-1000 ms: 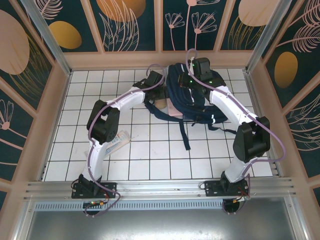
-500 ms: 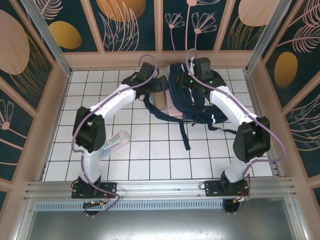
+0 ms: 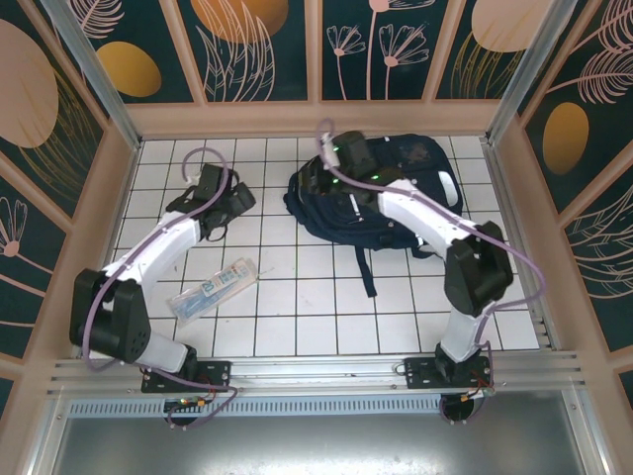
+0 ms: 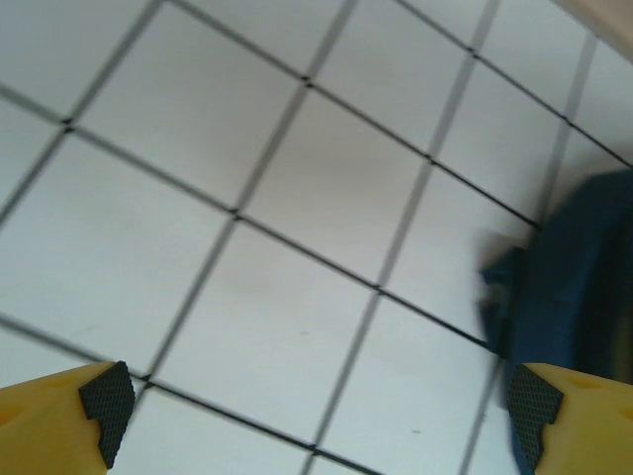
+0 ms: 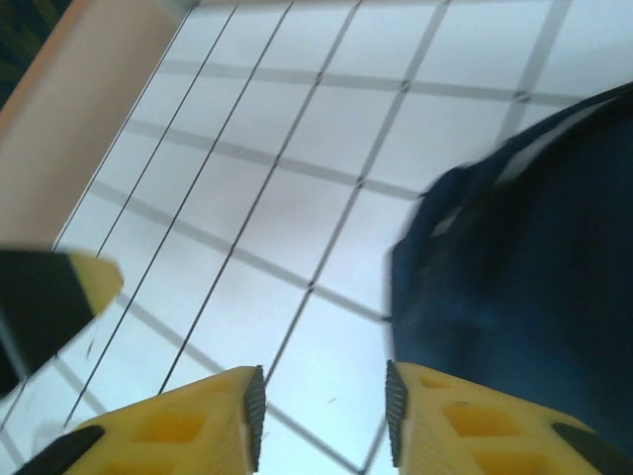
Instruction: Pack the student bag
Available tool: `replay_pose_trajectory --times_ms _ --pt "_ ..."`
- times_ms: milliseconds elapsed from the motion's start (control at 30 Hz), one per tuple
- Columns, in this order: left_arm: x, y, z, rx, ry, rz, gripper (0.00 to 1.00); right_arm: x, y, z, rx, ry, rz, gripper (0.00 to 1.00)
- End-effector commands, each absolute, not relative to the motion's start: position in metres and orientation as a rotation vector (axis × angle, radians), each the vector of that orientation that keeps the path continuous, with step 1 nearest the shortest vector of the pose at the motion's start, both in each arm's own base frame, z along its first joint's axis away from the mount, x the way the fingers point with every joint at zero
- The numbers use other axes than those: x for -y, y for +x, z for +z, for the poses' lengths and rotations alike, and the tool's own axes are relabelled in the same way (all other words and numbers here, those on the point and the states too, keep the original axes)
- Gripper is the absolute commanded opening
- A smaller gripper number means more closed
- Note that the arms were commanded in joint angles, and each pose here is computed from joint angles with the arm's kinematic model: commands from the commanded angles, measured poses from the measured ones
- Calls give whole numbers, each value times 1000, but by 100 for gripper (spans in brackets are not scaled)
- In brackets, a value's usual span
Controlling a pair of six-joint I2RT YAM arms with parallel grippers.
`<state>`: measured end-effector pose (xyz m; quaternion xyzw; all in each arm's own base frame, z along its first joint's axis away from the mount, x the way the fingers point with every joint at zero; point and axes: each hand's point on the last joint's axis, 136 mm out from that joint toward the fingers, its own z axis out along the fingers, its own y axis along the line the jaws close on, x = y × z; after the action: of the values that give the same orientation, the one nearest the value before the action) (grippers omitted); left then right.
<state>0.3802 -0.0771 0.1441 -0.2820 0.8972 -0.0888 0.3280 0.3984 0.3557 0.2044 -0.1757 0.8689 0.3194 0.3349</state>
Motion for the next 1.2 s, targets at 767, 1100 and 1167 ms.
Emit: replay_pose_trajectory --times_ms 767,1100,1167 --pt "22 336 144 -2299 -843 -91 98 -494 260 31 -2600 -903 1179 27" --pt "23 342 142 -2302 -805 -96 98 -492 262 31 -2585 -921 1125 0" --pt "27 345 142 -2304 -775 -128 99 -487 272 45 -2553 -907 1116 0"
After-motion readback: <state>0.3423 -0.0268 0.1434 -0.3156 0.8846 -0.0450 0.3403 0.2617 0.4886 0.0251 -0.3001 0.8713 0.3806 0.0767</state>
